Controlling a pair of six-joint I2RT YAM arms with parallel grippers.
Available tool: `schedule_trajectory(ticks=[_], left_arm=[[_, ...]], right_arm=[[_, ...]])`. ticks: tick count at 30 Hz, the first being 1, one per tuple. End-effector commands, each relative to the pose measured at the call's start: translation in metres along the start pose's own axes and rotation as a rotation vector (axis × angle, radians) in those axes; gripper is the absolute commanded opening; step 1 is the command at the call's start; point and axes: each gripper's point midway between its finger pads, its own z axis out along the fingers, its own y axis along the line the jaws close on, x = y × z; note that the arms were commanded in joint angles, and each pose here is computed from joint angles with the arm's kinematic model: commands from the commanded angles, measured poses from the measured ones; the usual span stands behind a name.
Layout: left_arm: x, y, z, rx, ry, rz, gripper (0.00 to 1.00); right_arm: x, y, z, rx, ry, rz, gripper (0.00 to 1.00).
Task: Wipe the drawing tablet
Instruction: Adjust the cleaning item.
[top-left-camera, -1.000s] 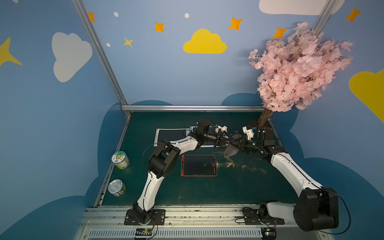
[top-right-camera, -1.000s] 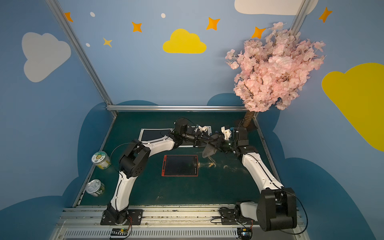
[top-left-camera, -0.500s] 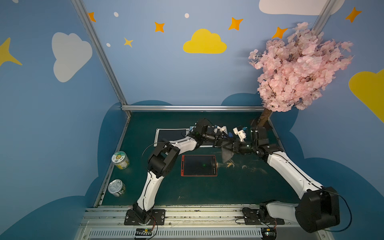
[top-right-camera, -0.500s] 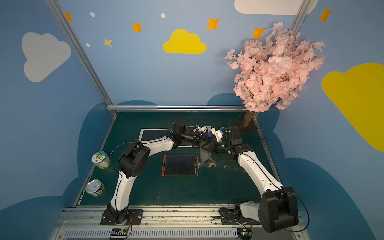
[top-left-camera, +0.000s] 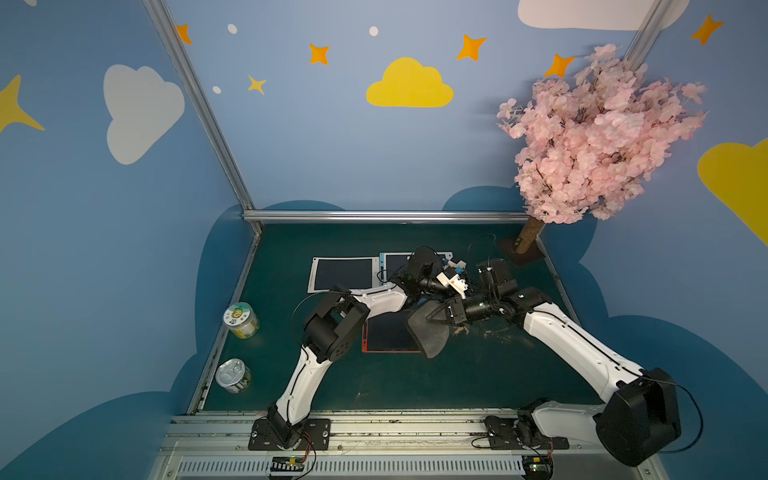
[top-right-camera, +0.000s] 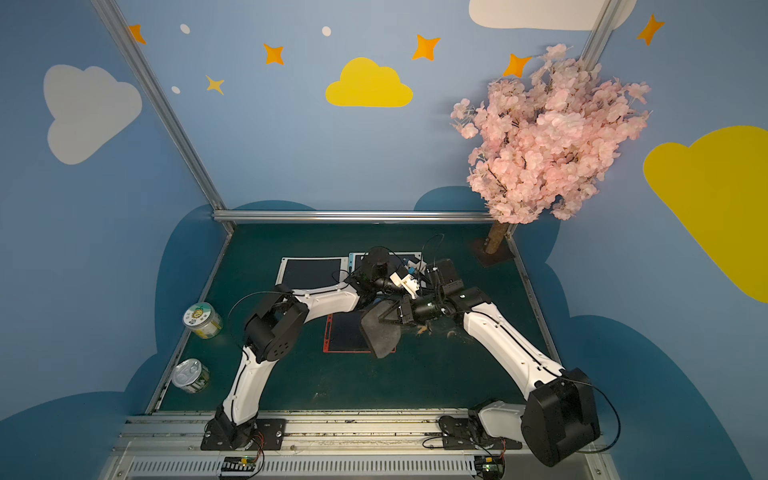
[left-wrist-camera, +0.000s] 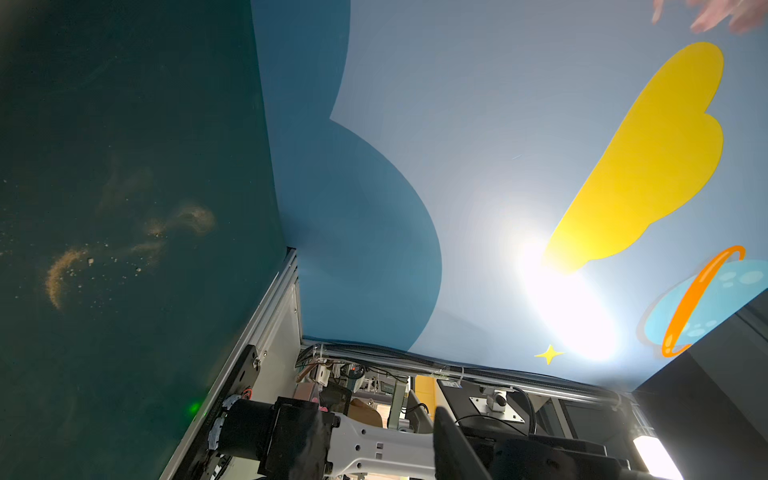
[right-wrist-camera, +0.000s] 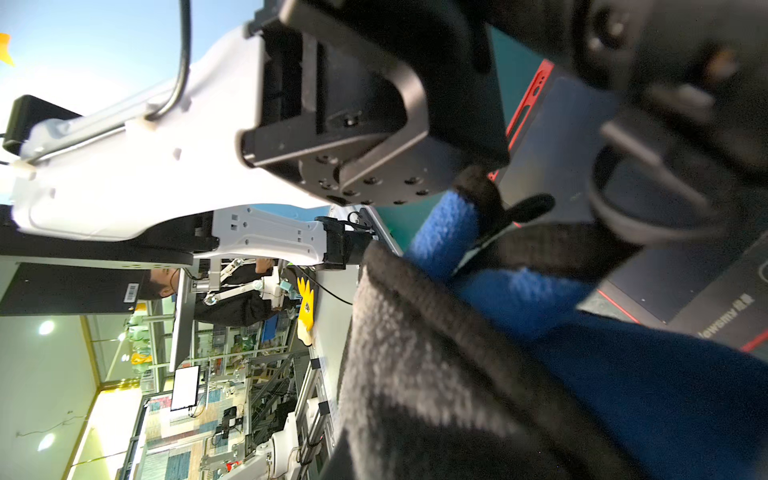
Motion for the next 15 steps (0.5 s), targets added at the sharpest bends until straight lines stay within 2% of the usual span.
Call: schedule_trajectory(ticks=[1,3,6,9,11,13,15], left_arm=[[-0.003,-0.034,-0.028,0.032,-0.033,0.111,0.46],[-0.013,-0.029,-0.051,-0.011,-0.088,0.118,0.47],[-0.018,-0.026,-0.085,-0.126,-0.162,0.155,0.51],[-0.012,-0.028,-0.098,-0.24,-0.187,0.21,0.55],[-0.009,-0.032,-0.096,-0.232,-0.18,0.215,0.55],[-0.006,-0.035,-0.09,-0.186,-0.166,0.189,0.56],[-0.004,-0.038,-0.084,-0.139,-0.154,0.173,0.56]], right_arm=[[0.01,-0.028,-0.012,0.173,-0.008,0.07,0.0],[0.016,-0.046,-0.02,0.274,-0.031,0.099,0.0],[0.02,-0.082,-0.05,0.496,-0.109,0.185,0.0],[0.016,-0.102,-0.084,0.638,-0.231,0.264,0.0],[0.008,-0.102,-0.094,0.65,-0.302,0.246,0.0],[-0.008,-0.092,-0.096,0.597,-0.379,0.169,0.0],[-0.018,-0.085,-0.099,0.577,-0.424,0.154,0.0]])
